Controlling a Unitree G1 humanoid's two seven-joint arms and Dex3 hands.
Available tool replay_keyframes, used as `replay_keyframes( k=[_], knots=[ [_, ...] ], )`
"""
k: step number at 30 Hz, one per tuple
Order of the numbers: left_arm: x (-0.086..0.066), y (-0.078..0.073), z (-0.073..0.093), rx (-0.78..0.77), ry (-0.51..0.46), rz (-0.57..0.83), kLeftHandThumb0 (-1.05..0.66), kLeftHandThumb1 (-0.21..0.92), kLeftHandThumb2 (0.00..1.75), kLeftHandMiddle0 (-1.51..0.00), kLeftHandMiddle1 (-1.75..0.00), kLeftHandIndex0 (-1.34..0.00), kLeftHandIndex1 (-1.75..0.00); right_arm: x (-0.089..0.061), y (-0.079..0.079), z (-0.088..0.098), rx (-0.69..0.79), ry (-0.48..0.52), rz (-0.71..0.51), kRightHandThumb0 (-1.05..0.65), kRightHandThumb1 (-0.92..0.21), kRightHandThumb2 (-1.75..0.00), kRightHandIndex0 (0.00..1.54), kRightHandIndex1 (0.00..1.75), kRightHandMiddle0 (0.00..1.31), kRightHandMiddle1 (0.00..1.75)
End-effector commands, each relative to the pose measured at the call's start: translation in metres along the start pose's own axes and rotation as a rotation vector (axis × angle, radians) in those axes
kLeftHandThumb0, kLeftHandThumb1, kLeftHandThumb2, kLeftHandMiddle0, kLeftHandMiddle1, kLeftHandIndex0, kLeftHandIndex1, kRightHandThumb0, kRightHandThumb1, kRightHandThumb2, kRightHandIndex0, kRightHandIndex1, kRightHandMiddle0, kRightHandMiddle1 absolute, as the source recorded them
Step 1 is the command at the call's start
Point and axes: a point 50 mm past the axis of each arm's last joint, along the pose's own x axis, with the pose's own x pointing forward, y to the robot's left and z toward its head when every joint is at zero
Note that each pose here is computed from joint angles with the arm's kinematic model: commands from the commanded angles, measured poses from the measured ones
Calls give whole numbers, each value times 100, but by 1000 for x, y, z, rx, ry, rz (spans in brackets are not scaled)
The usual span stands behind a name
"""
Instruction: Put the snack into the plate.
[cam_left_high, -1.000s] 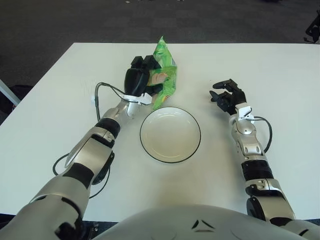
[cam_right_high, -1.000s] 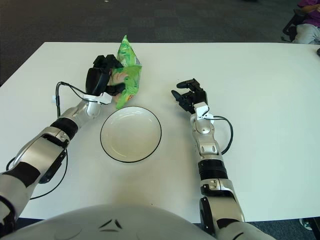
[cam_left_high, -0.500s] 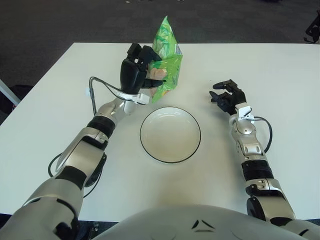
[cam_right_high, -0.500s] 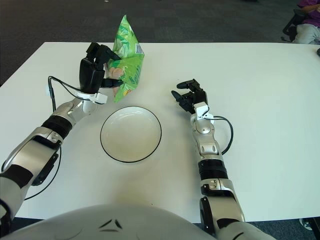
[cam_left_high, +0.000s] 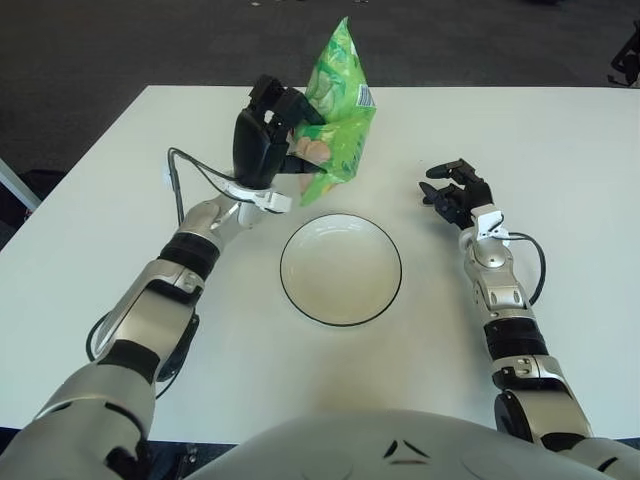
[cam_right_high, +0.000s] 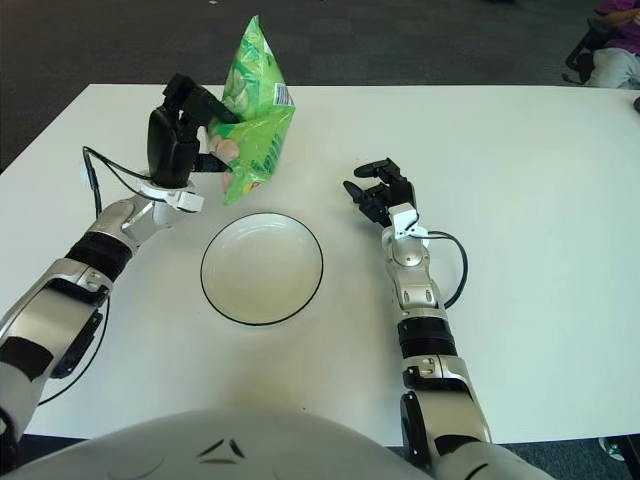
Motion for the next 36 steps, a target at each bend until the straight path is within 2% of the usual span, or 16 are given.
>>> replay_keyframes(
  k=[1,11,21,29,36],
  knots=[
    [2,2,7,-66,-50,-24,43,43,116,-51,-175,-63,-175,3,-2,2,-14,-7,-9,-1,-92,-11,74,121,50,121],
    [-17,1,19,-250,-93,-215,43,43,116,-52,-175,-65,-175,3,-3,2,-16,-6,-12,-1,-92,-11,74,121,51,120],
    [-22,5,13,-250,-98,-278,43,42,117,-52,-175,-66,-175,6,-5,2,-17,-6,-15,-1,-92,-11,74,121,51,119],
    [-34,8,3,-252,-69,-483,43,42,118,-52,-175,-64,-175,7,-6,3,-18,-9,-16,-1,-92,-11,74,122,51,119],
    [-32,14,-3,-222,-85,-616,42,45,114,-50,-175,-59,-175,7,-7,3,-17,-13,-16,-1,-92,-11,74,122,51,119]
  ],
)
